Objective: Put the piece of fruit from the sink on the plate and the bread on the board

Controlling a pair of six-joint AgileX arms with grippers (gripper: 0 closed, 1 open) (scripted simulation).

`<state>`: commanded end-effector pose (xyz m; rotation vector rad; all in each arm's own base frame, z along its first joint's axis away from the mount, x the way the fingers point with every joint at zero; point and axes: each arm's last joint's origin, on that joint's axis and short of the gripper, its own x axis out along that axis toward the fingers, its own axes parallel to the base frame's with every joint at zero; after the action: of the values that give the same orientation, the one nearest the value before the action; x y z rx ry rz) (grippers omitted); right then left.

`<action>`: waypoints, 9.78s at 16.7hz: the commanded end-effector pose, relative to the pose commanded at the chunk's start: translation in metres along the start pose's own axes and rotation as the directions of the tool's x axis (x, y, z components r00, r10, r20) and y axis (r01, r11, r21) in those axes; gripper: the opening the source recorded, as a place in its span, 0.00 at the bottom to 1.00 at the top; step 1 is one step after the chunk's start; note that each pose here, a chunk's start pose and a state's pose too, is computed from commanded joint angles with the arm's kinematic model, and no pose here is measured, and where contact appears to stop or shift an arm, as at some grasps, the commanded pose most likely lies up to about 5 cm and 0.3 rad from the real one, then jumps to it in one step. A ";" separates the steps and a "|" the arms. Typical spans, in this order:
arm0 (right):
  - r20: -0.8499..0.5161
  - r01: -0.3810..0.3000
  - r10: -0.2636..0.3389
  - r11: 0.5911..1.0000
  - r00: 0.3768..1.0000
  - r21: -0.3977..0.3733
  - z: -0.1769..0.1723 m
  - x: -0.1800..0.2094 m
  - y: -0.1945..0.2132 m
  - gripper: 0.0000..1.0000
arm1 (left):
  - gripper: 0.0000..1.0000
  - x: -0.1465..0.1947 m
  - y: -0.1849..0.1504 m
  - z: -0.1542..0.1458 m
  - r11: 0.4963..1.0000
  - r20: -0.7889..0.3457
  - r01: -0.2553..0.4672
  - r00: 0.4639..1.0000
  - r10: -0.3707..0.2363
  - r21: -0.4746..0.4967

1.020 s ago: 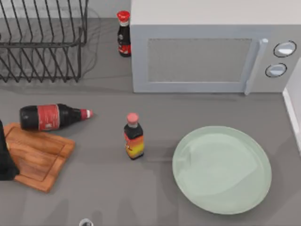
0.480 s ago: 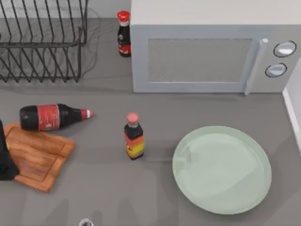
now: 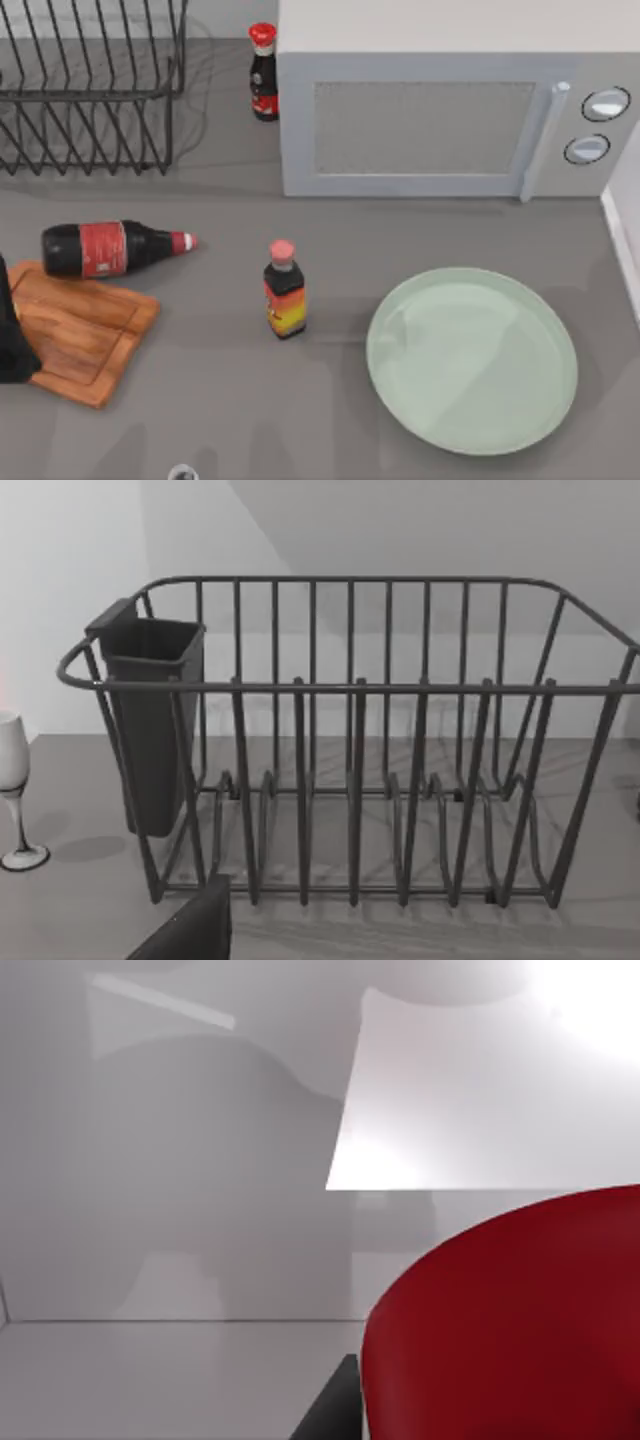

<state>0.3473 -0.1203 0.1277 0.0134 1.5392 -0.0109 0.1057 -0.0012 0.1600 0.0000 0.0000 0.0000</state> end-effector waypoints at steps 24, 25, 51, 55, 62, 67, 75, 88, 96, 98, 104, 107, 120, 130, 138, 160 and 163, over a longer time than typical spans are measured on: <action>-0.110 0.040 -0.040 0.999 0.993 -0.002 -0.043 -0.076 0.252 0.00 | 1.00 0.000 0.000 0.000 1.000 0.000 0.000 1.000 0.000 0.000; -0.096 0.037 -0.037 0.999 0.995 -0.003 -0.048 -0.081 0.266 0.00 | 1.00 0.000 0.000 0.000 1.000 0.000 0.000 1.000 0.000 0.000; -0.032 0.002 -0.002 1.000 0.999 -0.006 -0.068 -0.104 0.317 1.00 | 1.00 0.000 0.000 0.000 1.000 0.000 0.000 1.000 0.000 0.000; -0.032 0.002 -0.002 1.000 0.999 -0.006 -0.068 -0.104 0.317 1.00 | 1.00 0.000 0.000 0.000 1.000 0.000 0.000 1.000 0.000 0.000; 0.003 -0.022 0.022 1.000 1.000 -0.004 -0.070 -0.106 0.305 1.00 | 1.00 0.000 0.000 0.000 1.000 0.000 0.000 1.000 0.000 0.000; 0.199 -0.125 0.126 0.992 0.972 -0.017 -0.095 -0.126 0.257 1.00 | 1.00 0.000 0.000 0.000 1.000 0.000 0.000 1.000 0.000 0.000; 0.754 -0.216 0.221 0.970 0.618 -0.108 -0.192 -0.133 0.159 1.00 | 1.00 0.000 0.000 0.000 1.000 0.000 0.000 1.000 0.000 0.000; 0.999 0.001 0.015 1.000 0.032 -0.016 -0.242 -0.040 0.115 1.00 | 1.00 0.000 0.000 0.000 1.000 0.000 0.000 1.000 0.000 0.000; 0.999 0.001 0.015 1.000 0.032 -0.016 -0.242 -0.040 0.115 1.00 | 1.00 0.002 0.001 0.015 1.000 -0.097 -0.008 0.995 0.010 0.022; 0.999 0.001 0.015 1.000 0.032 -0.016 -0.242 -0.040 0.115 1.00 | 1.00 0.007 0.003 0.029 0.999 -0.202 -0.010 0.979 0.018 0.041; 0.999 0.001 0.015 1.000 0.032 -0.016 -0.242 -0.040 0.115 1.00 | 1.00 0.054 0.012 0.068 0.996 -0.631 0.020 0.774 0.042 0.092; 0.999 0.001 0.015 1.000 0.032 -0.016 -0.242 -0.040 0.115 1.00 | 1.00 0.095 0.021 0.074 0.995 -0.818 0.056 0.574 0.039 0.087; 0.999 0.001 0.015 1.000 0.032 -0.016 -0.242 -0.040 0.115 1.00 | 1.00 0.194 0.049 0.036 0.992 -1.000 0.124 0.009 -0.026 -0.024; 0.999 0.001 0.015 1.000 0.032 -0.016 -0.242 -0.040 0.115 1.00 | 1.00 0.196 0.047 -0.023 0.992 -1.000 0.124 0.019 -0.024 -0.021; 0.999 0.001 0.015 1.000 0.032 -0.016 -0.242 -0.040 0.115 1.00 | 0.85 0.194 0.047 -0.034 0.992 -1.000 0.124 0.009 -0.026 -0.024; 0.999 0.001 0.015 1.000 0.032 -0.016 -0.242 -0.040 0.115 1.00 | 0.00 0.196 0.047 -0.024 0.992 -0.999 0.123 0.026 -0.028 -0.024; 0.999 0.001 0.015 1.000 0.032 -0.016 -0.242 -0.040 0.115 1.00 | 0.00 0.201 0.048 0.003 0.992 -0.999 0.123 0.035 -0.026 -0.022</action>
<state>0.1057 -0.0012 0.1600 0.0000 0.0000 0.0000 0.3068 0.0471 0.1626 0.0772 1.5320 -0.1152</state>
